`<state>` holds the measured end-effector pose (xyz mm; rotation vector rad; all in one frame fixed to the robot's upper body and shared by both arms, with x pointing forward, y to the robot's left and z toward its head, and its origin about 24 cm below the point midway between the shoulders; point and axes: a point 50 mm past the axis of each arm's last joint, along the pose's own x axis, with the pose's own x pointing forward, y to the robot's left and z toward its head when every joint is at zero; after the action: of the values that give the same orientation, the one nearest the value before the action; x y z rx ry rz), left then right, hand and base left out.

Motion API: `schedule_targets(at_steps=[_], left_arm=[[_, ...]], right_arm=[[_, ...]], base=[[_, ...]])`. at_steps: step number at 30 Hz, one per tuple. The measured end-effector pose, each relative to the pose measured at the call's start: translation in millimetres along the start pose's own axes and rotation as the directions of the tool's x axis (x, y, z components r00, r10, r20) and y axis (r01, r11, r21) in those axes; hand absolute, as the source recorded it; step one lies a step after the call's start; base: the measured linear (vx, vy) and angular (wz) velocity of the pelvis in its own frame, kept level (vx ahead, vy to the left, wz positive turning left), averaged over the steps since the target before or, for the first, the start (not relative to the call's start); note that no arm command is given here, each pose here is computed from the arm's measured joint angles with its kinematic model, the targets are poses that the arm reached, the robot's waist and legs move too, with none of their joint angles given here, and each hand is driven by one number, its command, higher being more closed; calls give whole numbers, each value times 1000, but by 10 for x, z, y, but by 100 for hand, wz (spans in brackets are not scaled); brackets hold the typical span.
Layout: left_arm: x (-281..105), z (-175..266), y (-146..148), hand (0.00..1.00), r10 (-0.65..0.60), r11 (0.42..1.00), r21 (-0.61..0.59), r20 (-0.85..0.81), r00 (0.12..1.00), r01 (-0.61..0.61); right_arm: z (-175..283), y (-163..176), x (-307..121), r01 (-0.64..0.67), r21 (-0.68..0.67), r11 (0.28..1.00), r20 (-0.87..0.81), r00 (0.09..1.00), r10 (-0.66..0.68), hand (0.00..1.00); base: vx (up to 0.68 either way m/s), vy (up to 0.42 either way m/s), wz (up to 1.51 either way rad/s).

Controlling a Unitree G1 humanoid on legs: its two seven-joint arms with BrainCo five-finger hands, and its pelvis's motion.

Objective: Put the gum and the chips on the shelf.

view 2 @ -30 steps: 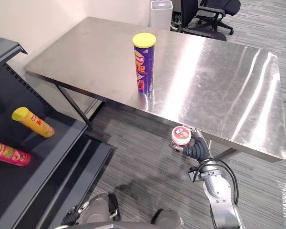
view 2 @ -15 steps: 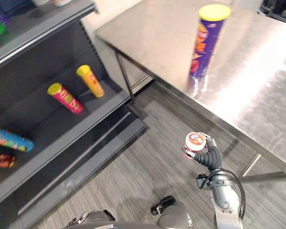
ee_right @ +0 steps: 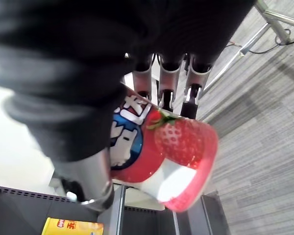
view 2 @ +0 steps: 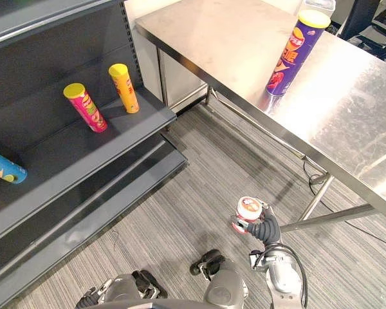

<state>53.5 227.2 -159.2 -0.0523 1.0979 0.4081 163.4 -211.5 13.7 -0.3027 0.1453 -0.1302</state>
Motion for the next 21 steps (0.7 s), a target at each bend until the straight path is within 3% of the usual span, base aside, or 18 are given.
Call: schedule_targets(at_steps=[5, 11, 21], left_arm=[[4, 43, 12, 0, 1, 1000, 2, 15, 1000, -1], [-47, -63, 95, 0, 16, 999, 39, -10, 1000, -16], [-48, -39, 20, 0, 6, 998, 70, 8, 1000, -6]], right_arm=[[-90, 47, -3, -17, 14, 1000, -39, 999, 18, 100], [-350, 122, -294, 3, 86, 996, -183, 983, 13, 100], [-174, 69, -334, 75, 168, 983, -124, 991, -55, 100]], base=[[-11, 147, 31], [89, 174, 138], [187, -62, 55]])
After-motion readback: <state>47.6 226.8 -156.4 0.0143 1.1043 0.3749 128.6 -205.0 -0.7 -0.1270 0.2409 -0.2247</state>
